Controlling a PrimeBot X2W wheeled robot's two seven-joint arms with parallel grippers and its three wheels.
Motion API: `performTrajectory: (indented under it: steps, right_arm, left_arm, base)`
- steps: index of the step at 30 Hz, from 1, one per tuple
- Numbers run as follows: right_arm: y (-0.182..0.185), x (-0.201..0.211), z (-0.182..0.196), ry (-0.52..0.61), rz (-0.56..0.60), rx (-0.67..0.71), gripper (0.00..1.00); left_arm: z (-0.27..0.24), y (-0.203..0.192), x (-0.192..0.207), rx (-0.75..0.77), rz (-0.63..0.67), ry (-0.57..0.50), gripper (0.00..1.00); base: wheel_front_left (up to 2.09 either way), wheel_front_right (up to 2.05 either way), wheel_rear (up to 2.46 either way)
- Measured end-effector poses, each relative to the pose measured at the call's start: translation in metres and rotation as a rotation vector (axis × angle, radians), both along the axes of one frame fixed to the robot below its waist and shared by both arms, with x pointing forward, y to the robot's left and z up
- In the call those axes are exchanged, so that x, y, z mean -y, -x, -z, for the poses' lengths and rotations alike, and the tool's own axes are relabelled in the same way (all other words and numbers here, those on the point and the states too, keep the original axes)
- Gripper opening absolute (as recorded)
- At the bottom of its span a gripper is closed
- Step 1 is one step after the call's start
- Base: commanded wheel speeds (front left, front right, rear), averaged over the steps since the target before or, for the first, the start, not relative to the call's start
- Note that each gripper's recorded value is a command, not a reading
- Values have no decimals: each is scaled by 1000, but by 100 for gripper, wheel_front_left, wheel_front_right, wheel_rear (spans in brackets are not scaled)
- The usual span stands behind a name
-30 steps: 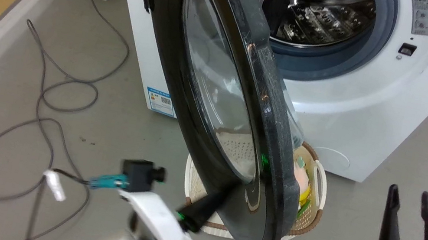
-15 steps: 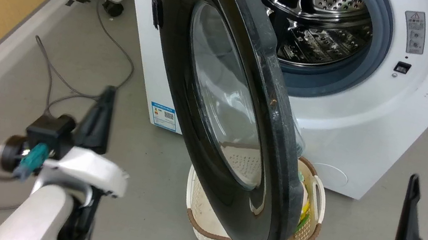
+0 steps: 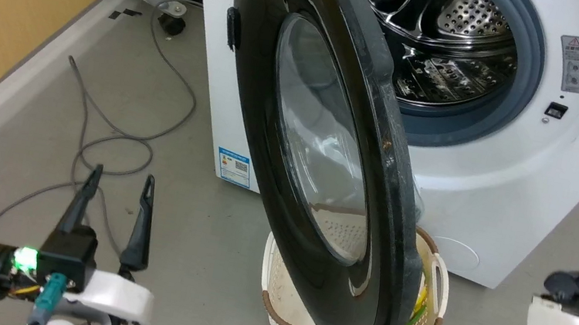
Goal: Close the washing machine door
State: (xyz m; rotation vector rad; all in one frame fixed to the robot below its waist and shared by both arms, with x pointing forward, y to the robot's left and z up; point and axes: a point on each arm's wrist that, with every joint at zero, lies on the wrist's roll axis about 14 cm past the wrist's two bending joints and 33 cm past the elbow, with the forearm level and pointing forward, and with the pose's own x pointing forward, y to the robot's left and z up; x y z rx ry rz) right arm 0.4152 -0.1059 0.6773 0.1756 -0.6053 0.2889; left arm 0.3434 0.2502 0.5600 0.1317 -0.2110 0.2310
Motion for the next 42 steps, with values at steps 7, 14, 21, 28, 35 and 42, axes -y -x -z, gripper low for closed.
performTrajectory:
  steps: [7,14,21,28,35,42]
  right_arm:
    - [29,-61,-47,-14,-255,155,0]
    - [80,-133,-34,82,-597,155,0]
    - [97,-164,37,256,-751,-22,0]
    - [91,-156,102,392,-740,-193,0]
    - [71,-122,132,385,-613,-312,0]
    - [38,-85,135,322,-457,-357,0]
  left_arm:
    - [4,13,0,0,-15,28,100]
    - [8,18,0,-7,-17,27,100]
    - [9,17,3,-7,-18,26,100]
    - [5,12,5,8,-14,24,100]
    - [7,8,11,-1,0,13,100]
    - [13,0,19,-16,26,11,100]
  base:
    - [0,0,0]
    - [0,0,0]
    - [0,0,0]
    - [0,0,0]
    - [0,0,0]
    - [0,0,0]
